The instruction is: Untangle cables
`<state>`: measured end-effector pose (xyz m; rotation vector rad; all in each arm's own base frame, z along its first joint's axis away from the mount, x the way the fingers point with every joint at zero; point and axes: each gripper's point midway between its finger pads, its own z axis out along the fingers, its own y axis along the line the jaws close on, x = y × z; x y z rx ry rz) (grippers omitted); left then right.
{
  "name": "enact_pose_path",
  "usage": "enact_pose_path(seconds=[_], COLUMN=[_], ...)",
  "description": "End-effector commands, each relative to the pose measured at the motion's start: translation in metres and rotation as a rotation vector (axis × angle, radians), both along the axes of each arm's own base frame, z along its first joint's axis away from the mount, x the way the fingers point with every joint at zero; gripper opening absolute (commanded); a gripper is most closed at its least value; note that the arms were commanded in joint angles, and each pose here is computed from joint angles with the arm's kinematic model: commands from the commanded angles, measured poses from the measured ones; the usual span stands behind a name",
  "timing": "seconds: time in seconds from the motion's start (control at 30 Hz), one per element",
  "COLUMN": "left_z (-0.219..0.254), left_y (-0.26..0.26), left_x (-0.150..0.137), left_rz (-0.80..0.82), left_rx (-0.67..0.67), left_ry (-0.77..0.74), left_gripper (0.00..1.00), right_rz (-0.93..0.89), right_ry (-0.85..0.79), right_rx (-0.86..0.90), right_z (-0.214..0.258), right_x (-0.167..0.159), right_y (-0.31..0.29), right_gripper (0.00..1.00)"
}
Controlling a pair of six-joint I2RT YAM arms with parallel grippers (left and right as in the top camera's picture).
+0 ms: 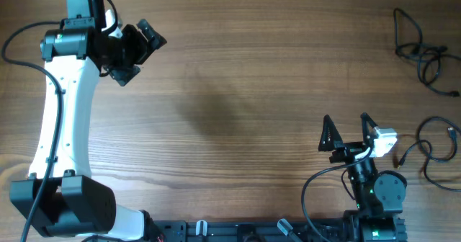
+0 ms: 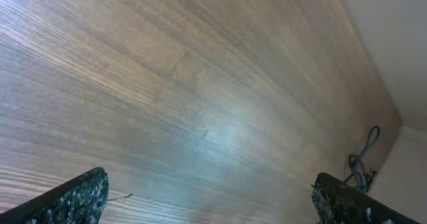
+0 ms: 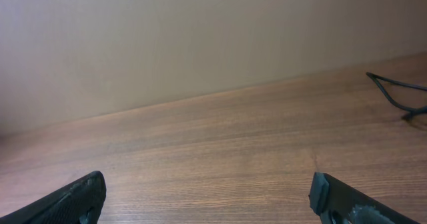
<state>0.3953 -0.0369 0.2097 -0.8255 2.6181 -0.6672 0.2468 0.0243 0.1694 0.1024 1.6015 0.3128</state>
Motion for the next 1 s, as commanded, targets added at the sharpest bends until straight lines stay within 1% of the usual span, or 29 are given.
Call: enact_pose_path(seconds=[0.0,0.03,0.1,0.17,0.23,0.37,0.43,0.53,0.63,0.73,0.83,0.97], left_z=[0.014,0.019,0.029,0.036,0.035,0.022,0.015,0.0,-0.018,-0.037,-0.049,-0.063], left_y=[-0.001,-0.004,-0.011,-0.023,-0.032,-0.035,-0.035,-0.032,-0.028,-0.025,-0.023,-0.024], left_x=[-0.001,-0.005,-0.021,-0.041,-0.058,-0.087,-0.099,-0.124,-0.142,-0.153,-0.157,-0.16], left_rz=[-0.186,-0.239,-0.365,-0.524,-0.619,-0.606,-0.593,-0.562,-0.522,-0.495,-0.481,-0.48], left_rx=[0.113,0.135,0.175,0.216,0.259,0.35,0.388,0.479,0.537,0.571,0.591,0.59], left_ry=[-0.119,-0.157,-0.241,-0.398,-0.543,-0.797,-0.883,-1.029,-1.104,-1.146,-1.177,-1.18], left_gripper=[1.0,1.0,1.0,1.0,1.0,1.0,1.0,1.0,1.0,1.0,1.0,1.0], right_rz=[0.0,0.0,0.0,0.0,0.0,0.0,0.0,0.0,0.0,0.0,0.0,0.0], right_ry=[-0.021,-0.021,-0.021,-0.021,-0.021,-0.021,-0.021,-0.021,-0.02,-0.021,-0.021,-0.021], right_rx=[0.01,0.011,0.011,0.01,0.01,0.011,0.01,0.011,0.011,0.011,0.011,0.01], right_z=[0.005,0.005,0.005,0.005,0.005,0.005,0.005,0.005,0.005,0.005,0.005,0.005], right_x=[-0.001,-0.001,-0.001,-0.001,-0.001,-0.001,-0.001,-0.001,-0.001,-0.001,-0.001,-0.001], right_y=[0.0,0.0,0.0,0.0,0.0,0.0,0.0,0.0,0.0,0.0,0.0,0.0], right_gripper=[1.0,1.0,1.0,1.0,1.0,1.0,1.0,1.0,1.0,1.0,1.0,1.0])
